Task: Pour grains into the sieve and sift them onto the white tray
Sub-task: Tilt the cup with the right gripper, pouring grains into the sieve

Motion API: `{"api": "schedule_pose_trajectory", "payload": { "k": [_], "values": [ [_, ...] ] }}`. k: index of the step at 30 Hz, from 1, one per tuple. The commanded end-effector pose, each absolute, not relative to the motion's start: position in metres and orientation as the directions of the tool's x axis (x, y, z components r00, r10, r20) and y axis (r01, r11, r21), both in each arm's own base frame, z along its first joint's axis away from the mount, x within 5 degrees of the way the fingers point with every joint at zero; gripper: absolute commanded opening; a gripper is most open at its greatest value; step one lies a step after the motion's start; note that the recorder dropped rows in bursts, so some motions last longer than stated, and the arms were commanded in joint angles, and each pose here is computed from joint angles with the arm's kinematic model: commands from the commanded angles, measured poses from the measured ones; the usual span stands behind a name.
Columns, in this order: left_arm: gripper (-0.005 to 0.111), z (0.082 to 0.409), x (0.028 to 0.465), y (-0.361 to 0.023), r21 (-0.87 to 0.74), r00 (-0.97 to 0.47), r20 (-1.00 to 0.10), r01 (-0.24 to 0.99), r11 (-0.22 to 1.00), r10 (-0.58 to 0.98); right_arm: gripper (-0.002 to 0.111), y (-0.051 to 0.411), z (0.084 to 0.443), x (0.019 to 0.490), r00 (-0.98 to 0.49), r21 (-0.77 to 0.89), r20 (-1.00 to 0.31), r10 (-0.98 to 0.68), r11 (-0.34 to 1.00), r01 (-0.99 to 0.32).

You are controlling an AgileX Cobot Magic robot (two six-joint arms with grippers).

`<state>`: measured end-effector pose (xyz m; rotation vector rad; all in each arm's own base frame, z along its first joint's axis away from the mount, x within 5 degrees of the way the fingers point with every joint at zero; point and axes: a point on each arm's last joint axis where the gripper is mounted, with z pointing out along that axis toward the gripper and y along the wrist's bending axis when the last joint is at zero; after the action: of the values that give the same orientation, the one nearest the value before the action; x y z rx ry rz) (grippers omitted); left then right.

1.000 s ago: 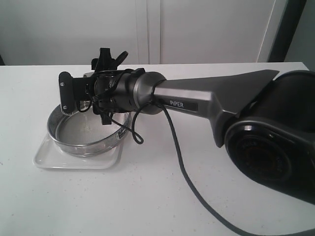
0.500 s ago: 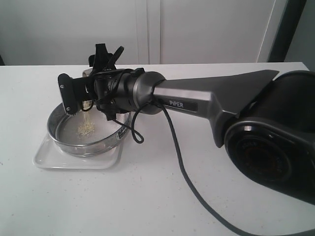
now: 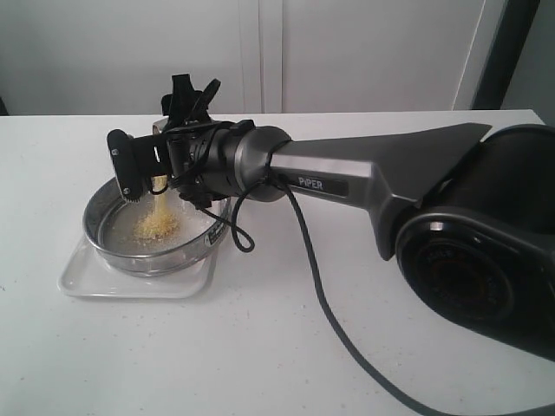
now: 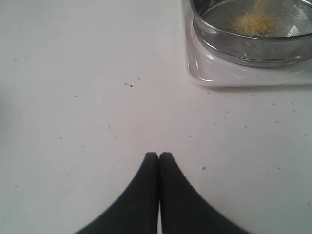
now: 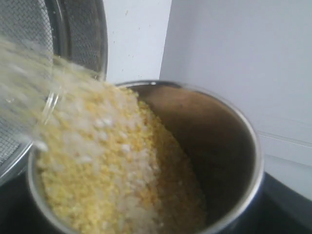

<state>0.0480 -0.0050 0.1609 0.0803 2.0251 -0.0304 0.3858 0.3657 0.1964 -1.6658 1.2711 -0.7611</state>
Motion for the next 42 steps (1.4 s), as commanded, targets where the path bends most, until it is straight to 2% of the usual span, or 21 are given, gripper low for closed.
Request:
{"api": "schedule_pose_trajectory", "payload": {
  "k": [1, 20, 26, 32, 42],
  "values": [
    [0.0, 0.158, 0.048, -0.005, 0.007, -0.449, -0.892, 0.076, 0.997, 0.041, 0.0, 0.362, 0.205, 0.388, 0.257, -0.916, -0.007, -0.966, -0.097, -0.389],
    [0.0, 0.158, 0.048, -0.005, 0.007, -0.449, -0.892, 0.076, 0.997, 0.041, 0.0, 0.348, 0.205, 0.391, 0.123, -0.916, 0.044, -0.991, -0.089, -0.39],
    [0.0, 0.158, 0.048, -0.005, 0.007, -0.449, -0.892, 0.076, 0.997, 0.041, 0.0, 0.346, 0.203, 0.39, 0.089, -0.907, 0.025, -0.996, -0.06, -0.417],
    [0.0, 0.158, 0.048, -0.005, 0.007, -0.449, -0.892, 0.076, 0.997, 0.041, 0.0, 0.351, 0.201, 0.384, 0.091, -0.898, 0.006, -0.996, -0.045, -0.437],
    [0.0, 0.158, 0.048, -0.005, 0.007, -0.449, -0.892, 0.076, 0.997, 0.041, 0.0, 0.368, 0.201, 0.369, 0.157, -0.895, 0.045, -0.987, -0.11, -0.431]
  ]
}}
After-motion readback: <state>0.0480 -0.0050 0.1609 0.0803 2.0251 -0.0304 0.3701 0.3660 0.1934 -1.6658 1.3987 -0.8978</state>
